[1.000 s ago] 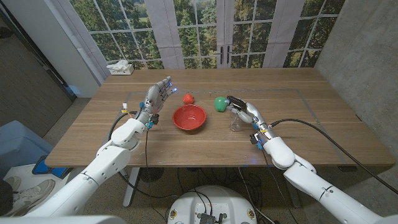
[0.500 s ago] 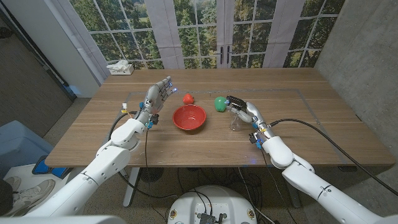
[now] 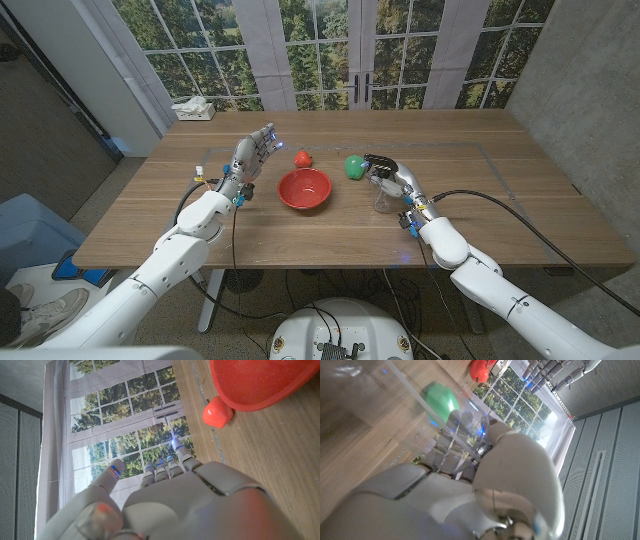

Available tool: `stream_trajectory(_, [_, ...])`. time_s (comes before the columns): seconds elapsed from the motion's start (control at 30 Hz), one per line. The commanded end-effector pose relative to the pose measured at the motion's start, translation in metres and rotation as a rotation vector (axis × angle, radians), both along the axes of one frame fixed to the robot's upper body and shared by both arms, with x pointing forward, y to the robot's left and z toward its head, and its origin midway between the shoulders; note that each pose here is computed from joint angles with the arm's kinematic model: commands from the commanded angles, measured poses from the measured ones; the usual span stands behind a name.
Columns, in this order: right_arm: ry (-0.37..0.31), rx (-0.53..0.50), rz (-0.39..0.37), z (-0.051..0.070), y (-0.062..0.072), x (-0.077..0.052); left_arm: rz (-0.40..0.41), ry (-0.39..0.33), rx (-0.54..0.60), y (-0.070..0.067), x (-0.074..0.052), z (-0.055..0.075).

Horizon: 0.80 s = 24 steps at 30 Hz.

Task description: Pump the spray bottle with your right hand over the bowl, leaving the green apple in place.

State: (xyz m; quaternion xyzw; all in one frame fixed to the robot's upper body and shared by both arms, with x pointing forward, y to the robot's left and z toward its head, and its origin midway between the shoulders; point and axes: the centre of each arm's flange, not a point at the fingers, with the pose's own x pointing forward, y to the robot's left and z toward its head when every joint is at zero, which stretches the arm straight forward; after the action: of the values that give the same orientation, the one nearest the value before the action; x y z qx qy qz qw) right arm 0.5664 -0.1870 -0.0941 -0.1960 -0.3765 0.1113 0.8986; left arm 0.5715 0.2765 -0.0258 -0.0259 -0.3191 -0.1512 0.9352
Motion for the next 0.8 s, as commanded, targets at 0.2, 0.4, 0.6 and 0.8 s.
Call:
stream_trajectory(0.2, [0.033,0.016,-0.008,0.003,0.005,0.002,-0.007,0.0,-0.002,0.004,0.005,0.002])
stream_trajectory(0.4, [0.053,0.008,0.012,0.01,0.003,0.005,-0.009,0.002,-0.002,0.005,0.007,0.003])
stream_trajectory(0.6, [0.045,0.002,0.001,0.02,-0.002,0.002,-0.015,0.002,-0.001,0.006,0.01,0.004])
stream_trajectory(0.8, [0.033,0.011,0.016,0.029,-0.007,0.0,-0.016,0.005,-0.002,0.007,0.014,0.005])
